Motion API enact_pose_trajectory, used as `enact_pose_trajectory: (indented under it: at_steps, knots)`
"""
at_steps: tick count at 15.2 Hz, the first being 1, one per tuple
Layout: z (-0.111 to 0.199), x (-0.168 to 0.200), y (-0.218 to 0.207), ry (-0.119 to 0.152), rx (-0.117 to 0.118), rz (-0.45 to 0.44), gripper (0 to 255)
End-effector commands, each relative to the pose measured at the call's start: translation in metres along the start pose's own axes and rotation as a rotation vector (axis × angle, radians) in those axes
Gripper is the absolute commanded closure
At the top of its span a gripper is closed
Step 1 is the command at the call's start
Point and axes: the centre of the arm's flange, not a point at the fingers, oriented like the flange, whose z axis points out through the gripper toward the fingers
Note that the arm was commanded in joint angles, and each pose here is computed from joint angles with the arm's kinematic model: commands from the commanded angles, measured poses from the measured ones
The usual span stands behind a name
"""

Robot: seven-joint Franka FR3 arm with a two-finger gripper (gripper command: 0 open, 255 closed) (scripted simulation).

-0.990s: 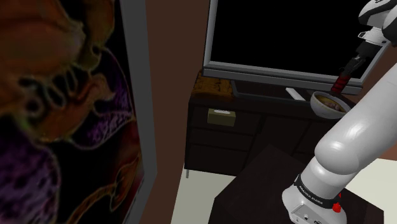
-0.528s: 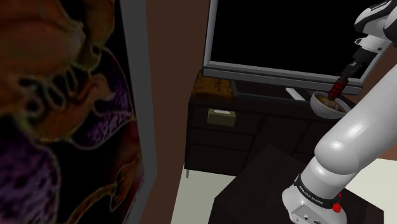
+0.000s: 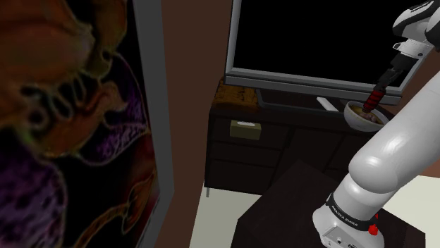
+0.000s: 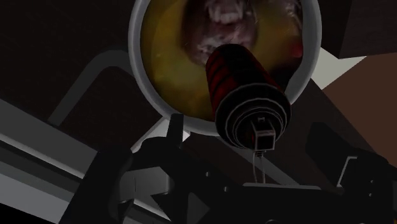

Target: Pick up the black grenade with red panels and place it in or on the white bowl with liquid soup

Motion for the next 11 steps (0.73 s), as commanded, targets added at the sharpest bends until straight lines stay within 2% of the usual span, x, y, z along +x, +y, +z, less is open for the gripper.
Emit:
enact_pose_trajectory:
  at_steps: [1, 3, 7, 11]
  knots:
    - [0.0, 0.0, 0.0, 0.0, 0.0, 0.0, 0]
    - [0.0, 0.0, 0.0, 0.0, 0.0, 0.0, 0]
    - [-0.05, 0.0, 0.0, 0.0, 0.0, 0.0, 0]
    - [-0.05, 0.0, 0.0, 0.0, 0.0, 0.0, 0]
